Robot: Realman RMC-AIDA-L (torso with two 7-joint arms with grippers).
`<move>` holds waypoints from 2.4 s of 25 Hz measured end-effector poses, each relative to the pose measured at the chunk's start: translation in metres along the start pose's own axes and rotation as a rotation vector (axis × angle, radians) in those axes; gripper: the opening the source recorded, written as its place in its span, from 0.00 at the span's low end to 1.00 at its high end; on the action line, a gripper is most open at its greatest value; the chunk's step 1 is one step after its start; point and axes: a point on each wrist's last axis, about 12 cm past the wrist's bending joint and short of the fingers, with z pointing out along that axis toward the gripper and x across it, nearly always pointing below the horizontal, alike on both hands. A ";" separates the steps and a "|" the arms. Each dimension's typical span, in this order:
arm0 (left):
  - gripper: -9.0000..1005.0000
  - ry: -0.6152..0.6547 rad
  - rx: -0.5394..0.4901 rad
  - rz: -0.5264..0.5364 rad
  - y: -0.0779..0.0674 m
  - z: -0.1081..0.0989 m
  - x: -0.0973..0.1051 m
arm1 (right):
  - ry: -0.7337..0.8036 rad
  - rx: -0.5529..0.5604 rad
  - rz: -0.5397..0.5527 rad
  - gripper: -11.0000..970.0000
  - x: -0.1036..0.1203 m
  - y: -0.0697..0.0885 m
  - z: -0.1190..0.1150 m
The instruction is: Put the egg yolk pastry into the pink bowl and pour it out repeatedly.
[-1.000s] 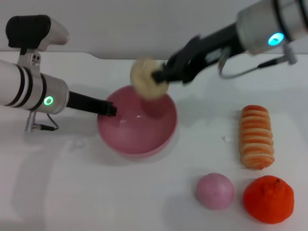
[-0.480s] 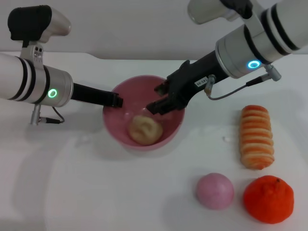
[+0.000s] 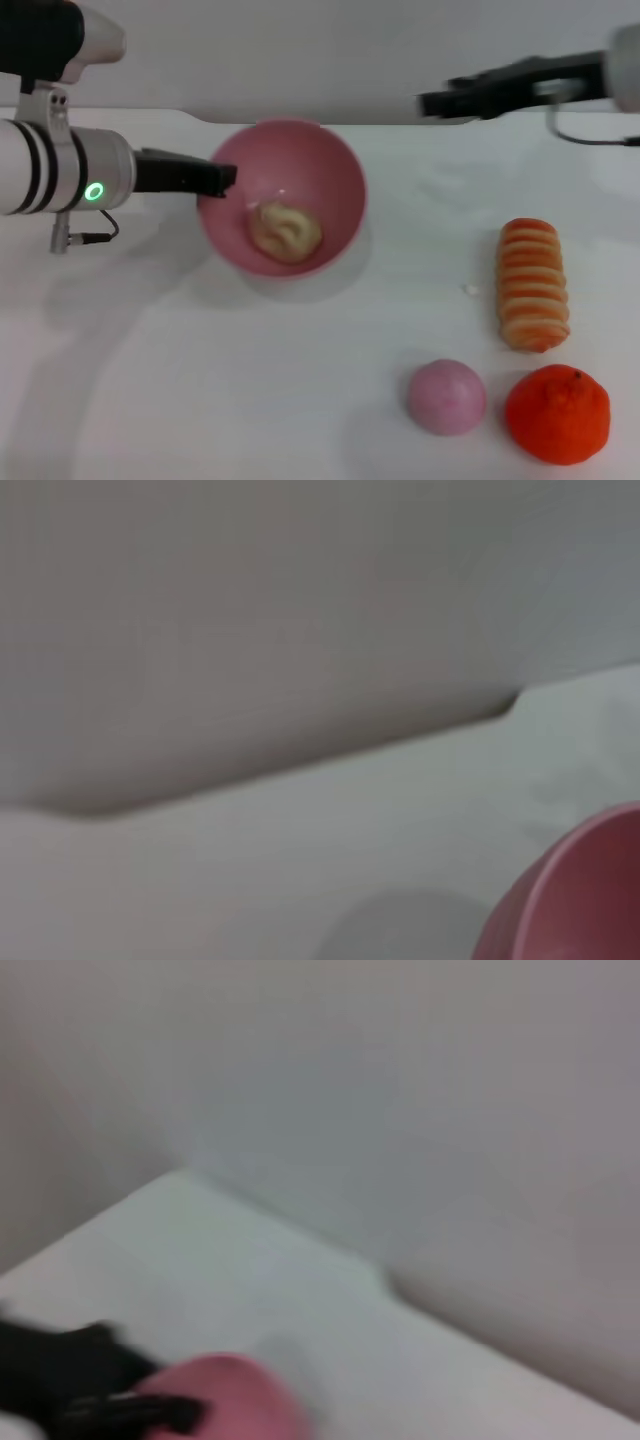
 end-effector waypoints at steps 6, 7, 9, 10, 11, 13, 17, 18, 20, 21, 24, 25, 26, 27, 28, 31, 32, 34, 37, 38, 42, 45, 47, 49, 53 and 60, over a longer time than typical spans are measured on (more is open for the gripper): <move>0.01 -0.126 -0.056 0.133 -0.010 -0.018 0.008 | -0.077 0.102 0.169 0.57 0.047 -0.041 -0.033; 0.01 -0.152 -0.071 0.158 -0.012 -0.021 0.010 | -0.083 0.112 0.190 0.57 0.053 -0.045 -0.037; 0.01 -0.205 -0.104 0.207 -0.015 -0.023 0.014 | -0.095 0.131 0.235 0.57 0.065 -0.051 -0.044; 0.01 -0.235 -0.125 0.241 -0.017 -0.024 0.016 | -0.101 0.139 0.253 0.57 0.070 -0.054 -0.047; 0.01 -0.260 -0.140 0.267 -0.019 -0.023 0.017 | -0.106 0.144 0.268 0.57 0.074 -0.055 -0.049; 0.01 -0.305 -0.171 0.313 -0.024 -0.023 0.021 | -0.110 0.146 0.283 0.58 0.079 -0.056 -0.052; 0.01 -0.404 -0.271 0.440 -0.034 -0.018 0.032 | -0.105 0.140 0.303 0.58 0.085 -0.056 -0.051; 0.01 -0.404 -0.271 0.440 -0.034 -0.018 0.032 | -0.102 0.136 0.308 0.59 0.087 -0.056 -0.051; 0.01 -0.476 -0.358 0.567 -0.046 -0.013 0.047 | -0.099 0.134 0.315 0.59 0.089 -0.056 -0.050; 0.01 -0.491 -0.372 0.596 -0.050 -0.011 0.052 | -0.097 0.134 0.318 0.59 0.090 -0.057 -0.050; 0.01 -0.560 -0.439 0.701 -0.059 -0.005 0.066 | -0.095 0.136 0.323 0.60 0.093 -0.057 -0.051; 0.01 -0.584 -0.461 0.740 -0.063 -0.003 0.070 | -0.095 0.137 0.325 0.60 0.094 -0.057 -0.051; 0.01 -0.603 -0.478 0.786 -0.068 0.000 0.075 | -0.095 0.138 0.326 0.60 0.094 -0.057 -0.052; 0.01 -0.620 -0.495 0.821 -0.070 0.002 0.078 | -0.095 0.139 0.326 0.60 0.094 -0.057 -0.052; 0.01 -0.638 -0.515 0.875 -0.075 0.005 0.082 | -0.096 0.141 0.327 0.60 0.094 -0.058 -0.052; 0.01 -0.667 -0.538 0.960 -0.082 0.010 0.088 | -0.097 0.144 0.323 0.61 0.095 -0.058 -0.052; 0.01 -0.685 -0.546 1.039 -0.088 0.016 0.091 | -0.097 0.145 0.320 0.61 0.095 -0.058 -0.052; 0.01 -0.693 -0.548 1.088 -0.090 0.019 0.094 | -0.097 0.147 0.310 0.61 0.095 -0.058 -0.052; 0.01 -0.742 -0.576 1.218 -0.096 0.025 0.097 | -0.103 0.151 0.309 0.62 0.095 -0.059 -0.053; 0.01 -0.745 -0.581 1.226 -0.096 0.025 0.097 | -0.105 0.152 0.310 0.62 0.095 -0.059 -0.054; 0.01 -0.755 -0.607 1.288 -0.099 0.028 0.094 | -0.112 0.158 0.308 0.63 0.095 -0.061 -0.056; 0.01 -0.763 -0.633 1.322 -0.099 0.028 0.093 | -0.114 0.165 0.305 0.63 0.096 -0.062 -0.056; 0.01 -0.767 -0.652 1.337 -0.100 0.028 0.092 | -0.112 0.164 0.311 0.63 0.097 -0.062 -0.055; 0.01 -0.758 -0.664 1.357 -0.099 0.029 0.092 | -0.110 0.164 0.319 0.64 0.099 -0.062 -0.054; 0.01 -0.749 -0.698 1.405 -0.097 0.029 0.091 | -0.111 0.169 0.324 0.64 0.100 -0.063 -0.053; 0.01 -0.720 -0.798 1.572 -0.095 0.030 0.085 | -0.110 0.166 0.328 0.66 0.102 -0.062 -0.052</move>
